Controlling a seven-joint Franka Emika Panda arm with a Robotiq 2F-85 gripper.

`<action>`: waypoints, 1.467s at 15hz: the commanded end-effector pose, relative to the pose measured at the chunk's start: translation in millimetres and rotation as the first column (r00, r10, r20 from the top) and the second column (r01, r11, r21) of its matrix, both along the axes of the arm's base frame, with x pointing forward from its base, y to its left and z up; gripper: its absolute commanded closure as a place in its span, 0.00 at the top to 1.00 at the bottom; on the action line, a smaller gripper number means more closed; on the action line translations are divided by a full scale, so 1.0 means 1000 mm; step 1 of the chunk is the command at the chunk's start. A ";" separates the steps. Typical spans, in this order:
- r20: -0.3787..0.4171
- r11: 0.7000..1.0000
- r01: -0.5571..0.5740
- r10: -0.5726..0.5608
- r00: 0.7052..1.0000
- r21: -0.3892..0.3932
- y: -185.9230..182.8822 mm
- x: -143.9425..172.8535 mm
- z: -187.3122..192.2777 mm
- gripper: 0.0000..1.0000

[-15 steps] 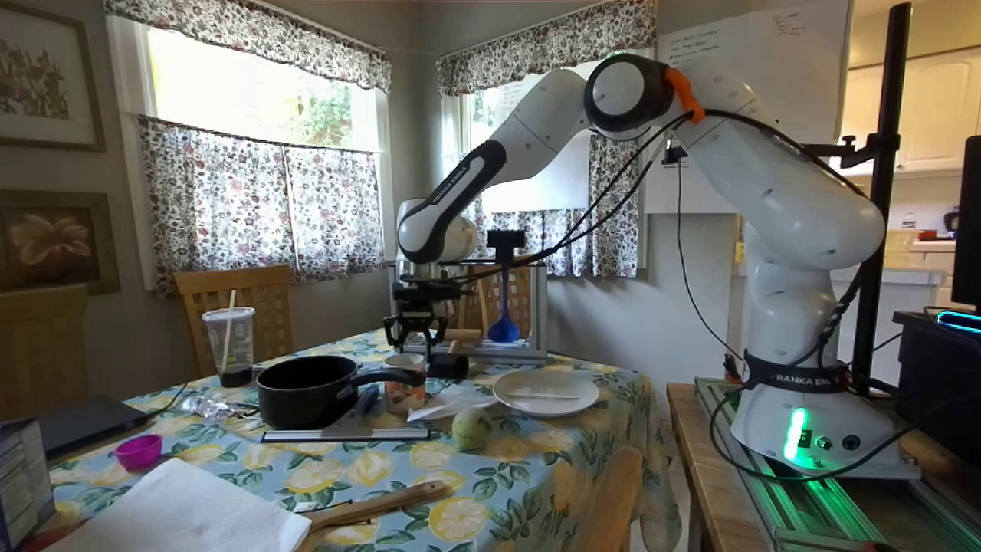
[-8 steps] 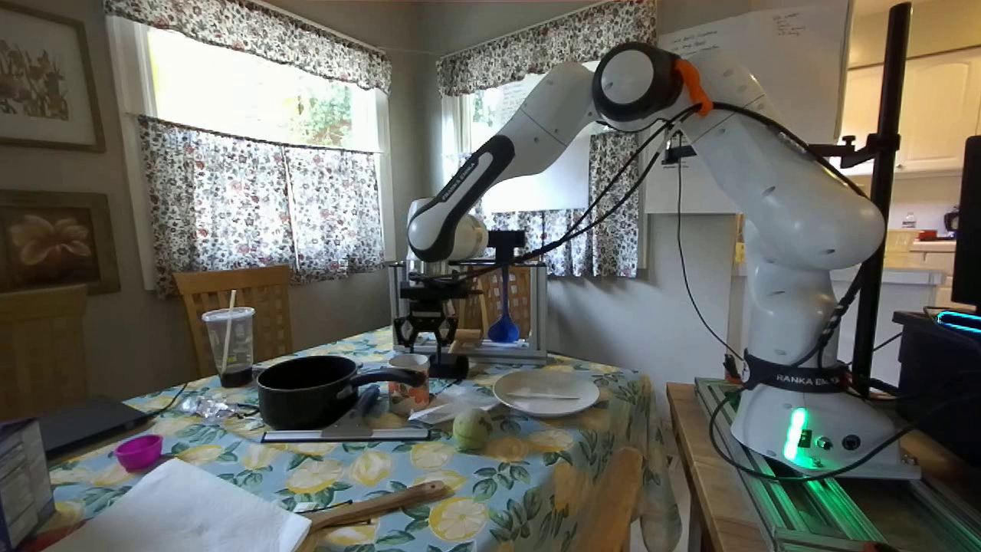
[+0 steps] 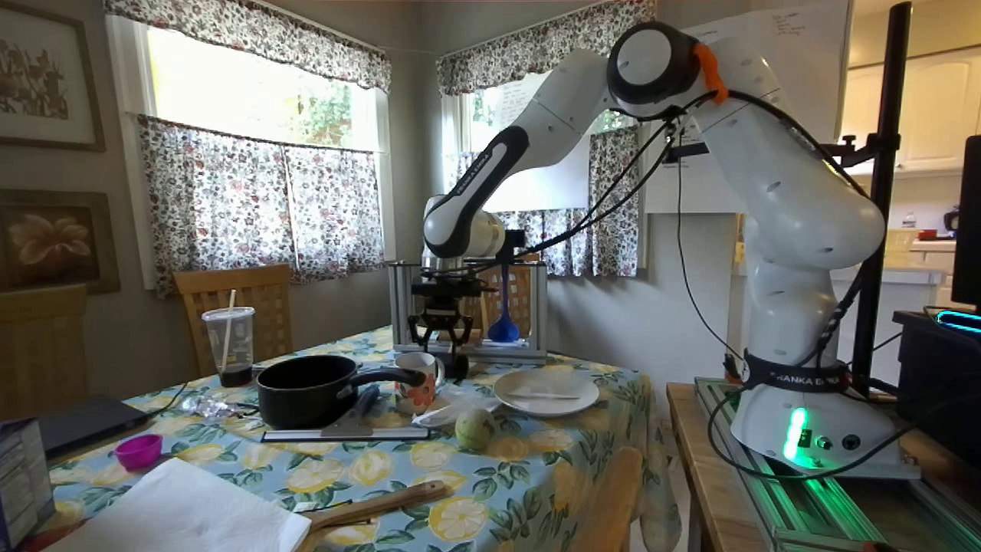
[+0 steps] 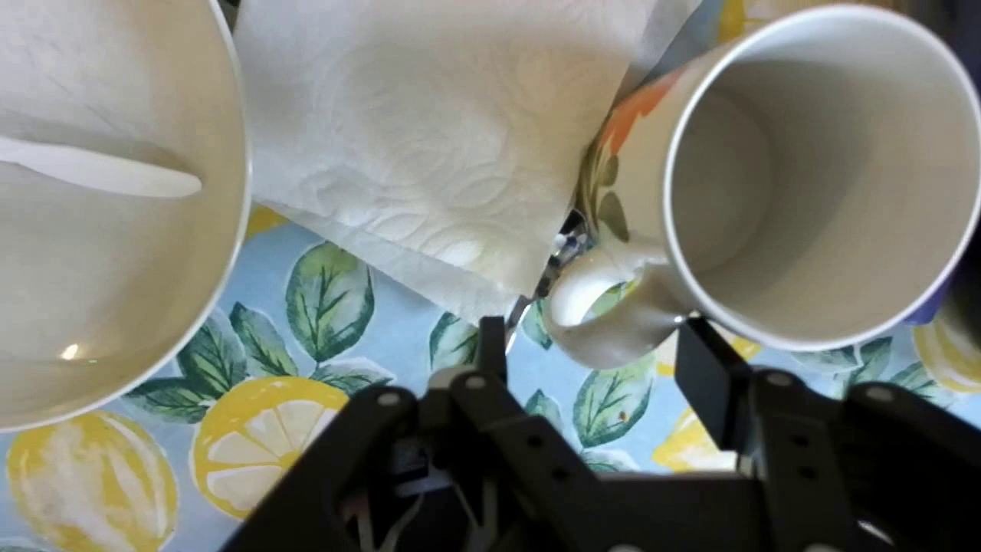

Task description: Rotate the white mug clockwise

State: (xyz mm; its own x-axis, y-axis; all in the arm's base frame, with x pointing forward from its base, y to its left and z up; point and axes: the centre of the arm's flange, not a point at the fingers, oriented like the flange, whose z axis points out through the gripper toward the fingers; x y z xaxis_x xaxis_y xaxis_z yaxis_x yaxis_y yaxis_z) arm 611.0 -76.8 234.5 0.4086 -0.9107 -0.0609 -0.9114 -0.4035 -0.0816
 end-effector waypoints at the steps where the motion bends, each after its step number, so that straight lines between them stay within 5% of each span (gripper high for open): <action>1: 0.022 0.997 0.072 -0.072 0.997 0.026 0.007 -0.029 0.008 0.61; 5: 0.029 0.994 0.106 -0.107 0.994 0.024 0.005 -0.038 0.006 0.66; 7: 0.035 0.993 0.119 -0.119 0.992 0.014 0.005 -0.041 0.007 0.89; 9: 0.041 0.990 0.144 -0.143 0.989 -0.005 0.000 -0.043 0.010 1.00; 15: 0.111 0.983 0.180 -0.174 0.979 -0.043 -0.023 -0.047 0.049 1.00; 19: 0.116 0.999 -0.040 0.044 0.992 -0.036 0.006 -0.060 0.096 1.00; 22: 0.084 0.977 -0.208 0.211 0.974 -0.041 0.033 -0.080 0.134 1.00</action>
